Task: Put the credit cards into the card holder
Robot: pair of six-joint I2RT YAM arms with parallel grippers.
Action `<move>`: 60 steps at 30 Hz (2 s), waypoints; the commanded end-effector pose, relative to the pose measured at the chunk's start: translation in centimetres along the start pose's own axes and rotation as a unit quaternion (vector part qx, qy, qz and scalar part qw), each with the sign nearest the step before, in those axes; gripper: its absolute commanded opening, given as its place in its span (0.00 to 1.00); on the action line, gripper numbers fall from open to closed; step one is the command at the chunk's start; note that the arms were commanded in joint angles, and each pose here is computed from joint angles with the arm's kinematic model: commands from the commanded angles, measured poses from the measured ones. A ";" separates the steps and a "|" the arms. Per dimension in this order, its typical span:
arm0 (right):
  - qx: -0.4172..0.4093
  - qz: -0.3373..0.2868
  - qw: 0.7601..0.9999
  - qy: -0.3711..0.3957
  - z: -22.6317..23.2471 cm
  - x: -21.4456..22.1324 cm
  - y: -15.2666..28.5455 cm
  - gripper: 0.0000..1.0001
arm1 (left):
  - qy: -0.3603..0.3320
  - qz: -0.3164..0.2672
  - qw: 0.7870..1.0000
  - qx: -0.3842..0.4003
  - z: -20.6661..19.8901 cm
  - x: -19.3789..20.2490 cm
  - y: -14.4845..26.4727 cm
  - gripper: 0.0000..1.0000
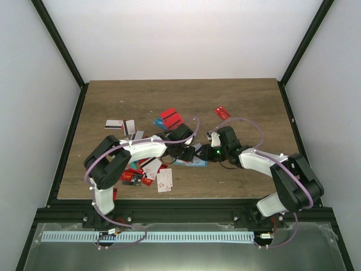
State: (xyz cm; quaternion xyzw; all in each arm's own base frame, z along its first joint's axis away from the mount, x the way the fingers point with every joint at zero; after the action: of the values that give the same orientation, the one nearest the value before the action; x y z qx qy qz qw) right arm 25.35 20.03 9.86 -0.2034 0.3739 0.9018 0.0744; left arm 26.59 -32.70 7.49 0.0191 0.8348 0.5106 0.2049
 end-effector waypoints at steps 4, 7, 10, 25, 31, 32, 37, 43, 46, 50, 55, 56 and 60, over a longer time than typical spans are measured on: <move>-0.045 -0.014 0.999 0.022 2.8 -2.1 0.1 0.33 | 0.029 -0.050 0.998 0.000 0.5 -1.3 3.8 0.04; -0.049 -0.011 0.998 0.025 3.2 -2.2 -0.3 0.33 | 0.041 -0.066 0.997 0.001 1.1 -1.3 5.1 0.04; -0.053 -0.005 0.998 0.027 3.7 -2.4 -0.9 0.33 | 0.055 -0.081 0.995 -0.003 2.0 -1.1 6.3 0.04; -0.085 0.036 0.995 0.045 6.6 -4.1 -6.3 0.32 | 0.133 -0.130 0.982 -0.033 8.6 2.8 11.4 0.04; -0.098 0.037 0.993 0.055 7.1 -5.0 -7.3 0.32 | 0.146 -0.134 0.979 -0.044 9.5 4.8 12.8 0.05; -0.101 0.034 0.993 0.058 7.3 -5.2 -7.4 0.32 | 0.148 -0.133 0.979 -0.044 9.6 5.2 12.9 0.05; -0.145 0.034 0.985 0.089 7.5 -5.2 -8.6 0.31 | 0.154 -0.141 0.977 -0.034 9.5 6.1 13.9 0.06; -0.186 0.035 0.977 0.101 6.6 -4.8 -10.7 0.28 | 0.163 -0.150 0.975 -0.026 9.3 6.8 15.1 0.07; -0.208 0.031 0.971 0.116 6.6 -4.9 -11.1 0.27 | 0.170 -0.156 0.973 -0.024 9.3 7.2 15.7 0.07; -0.241 0.035 0.962 0.126 6.5 -4.6 -11.5 0.27 | 0.179 -0.162 0.970 -0.029 9.4 7.6 16.5 0.08; -0.261 0.030 0.955 0.139 7.0 -5.0 -11.1 0.27 | 0.189 -0.160 0.968 -0.037 9.7 8.2 16.7 0.13; -0.265 0.026 0.953 0.143 7.5 -5.3 -10.7 0.27 | 0.191 -0.157 0.968 -0.038 9.8 8.3 16.7 0.15; -0.267 0.011 0.950 0.161 9.3 -6.6 -8.8 0.28 | 0.188 -0.137 0.972 -0.033 9.5 9.2 16.0 0.26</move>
State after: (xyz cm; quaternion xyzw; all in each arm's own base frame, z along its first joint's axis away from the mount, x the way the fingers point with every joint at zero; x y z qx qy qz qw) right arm 30.11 32.38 7.94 -0.2922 0.1664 0.9397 -0.0621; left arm 19.85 -14.93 15.68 -0.2177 0.8355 0.4878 0.1287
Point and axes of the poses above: each gripper's point midway between its finger pads, its own y axis back along the fingers, its own z axis along the line the jaws close on, x = y × z, the point moved 5 cm from there along y, back along the fingers, and after that the axes turned 5 degrees about y, right-handed, at the moved point
